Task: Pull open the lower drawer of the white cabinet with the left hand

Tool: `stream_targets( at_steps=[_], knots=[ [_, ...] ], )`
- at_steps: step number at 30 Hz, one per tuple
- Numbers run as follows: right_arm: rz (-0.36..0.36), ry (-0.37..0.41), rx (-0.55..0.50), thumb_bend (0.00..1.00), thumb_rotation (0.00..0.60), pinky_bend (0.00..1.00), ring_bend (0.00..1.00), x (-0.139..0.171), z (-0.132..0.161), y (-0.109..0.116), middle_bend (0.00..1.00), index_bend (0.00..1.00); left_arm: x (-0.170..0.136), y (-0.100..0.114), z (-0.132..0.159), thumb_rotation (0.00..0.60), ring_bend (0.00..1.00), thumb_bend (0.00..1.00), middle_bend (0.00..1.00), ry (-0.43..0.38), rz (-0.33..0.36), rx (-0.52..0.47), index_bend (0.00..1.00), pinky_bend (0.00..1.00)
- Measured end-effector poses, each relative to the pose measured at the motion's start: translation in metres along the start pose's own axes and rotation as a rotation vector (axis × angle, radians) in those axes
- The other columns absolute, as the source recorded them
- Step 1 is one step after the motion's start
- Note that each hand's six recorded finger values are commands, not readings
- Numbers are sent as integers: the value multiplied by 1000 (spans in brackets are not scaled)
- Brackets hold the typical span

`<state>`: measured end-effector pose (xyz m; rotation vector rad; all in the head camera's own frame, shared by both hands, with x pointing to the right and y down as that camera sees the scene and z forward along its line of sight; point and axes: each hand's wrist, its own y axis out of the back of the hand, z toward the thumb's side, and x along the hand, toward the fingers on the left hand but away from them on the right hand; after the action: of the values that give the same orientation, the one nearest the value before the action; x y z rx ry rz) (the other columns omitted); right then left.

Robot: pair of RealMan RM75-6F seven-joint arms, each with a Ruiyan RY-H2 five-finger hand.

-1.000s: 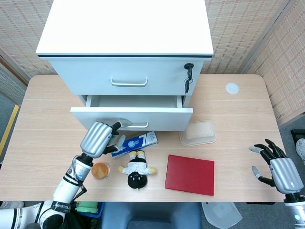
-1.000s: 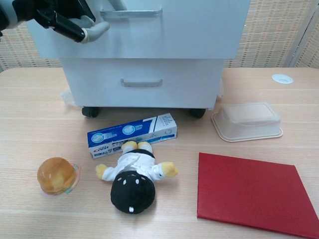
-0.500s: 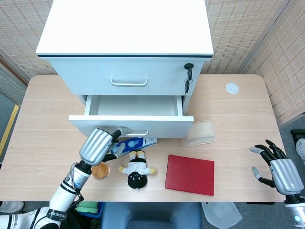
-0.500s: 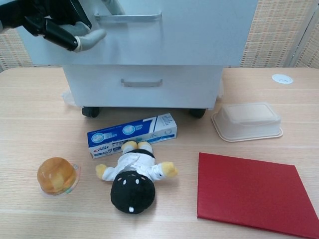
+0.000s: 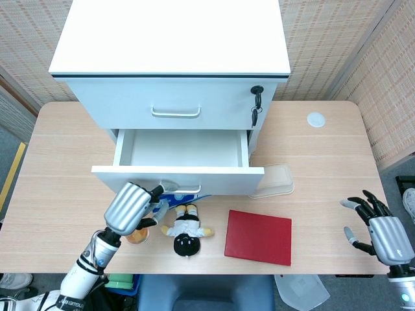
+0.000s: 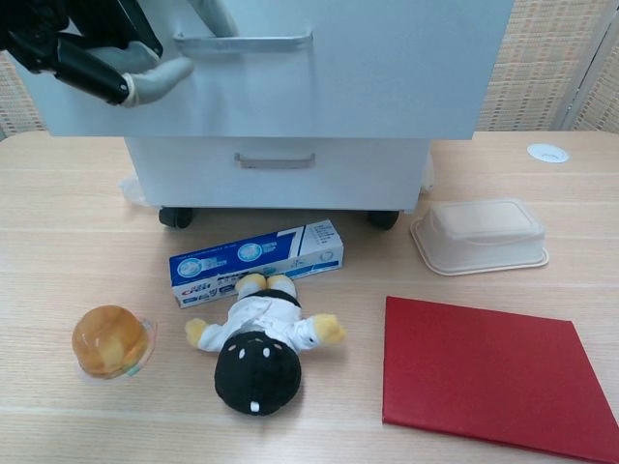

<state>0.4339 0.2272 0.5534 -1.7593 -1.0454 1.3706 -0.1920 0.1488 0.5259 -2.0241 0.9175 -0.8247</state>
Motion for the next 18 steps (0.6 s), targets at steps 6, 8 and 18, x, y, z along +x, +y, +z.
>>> stream_targets(
  at_steps=[6, 8, 18],
  knots=[
    [-3, 0, -1, 334, 600, 163, 133, 1, 0, 1, 225, 259, -5, 8, 5, 600, 987, 469, 906, -26, 40, 7, 317, 1000],
    [-4, -1, -1, 334, 600, 163, 133, 1, 0, 1, 225, 259, -9, 13, 4, 600, 954, 469, 872, -30, 60, 12, 318, 1000],
    [-4, 1, -4, 334, 600, 163, 133, 1, -1, 2, 225, 260, -50, 26, -26, 600, 869, 469, 790, 39, 125, 54, 562, 1000]
  ],
)
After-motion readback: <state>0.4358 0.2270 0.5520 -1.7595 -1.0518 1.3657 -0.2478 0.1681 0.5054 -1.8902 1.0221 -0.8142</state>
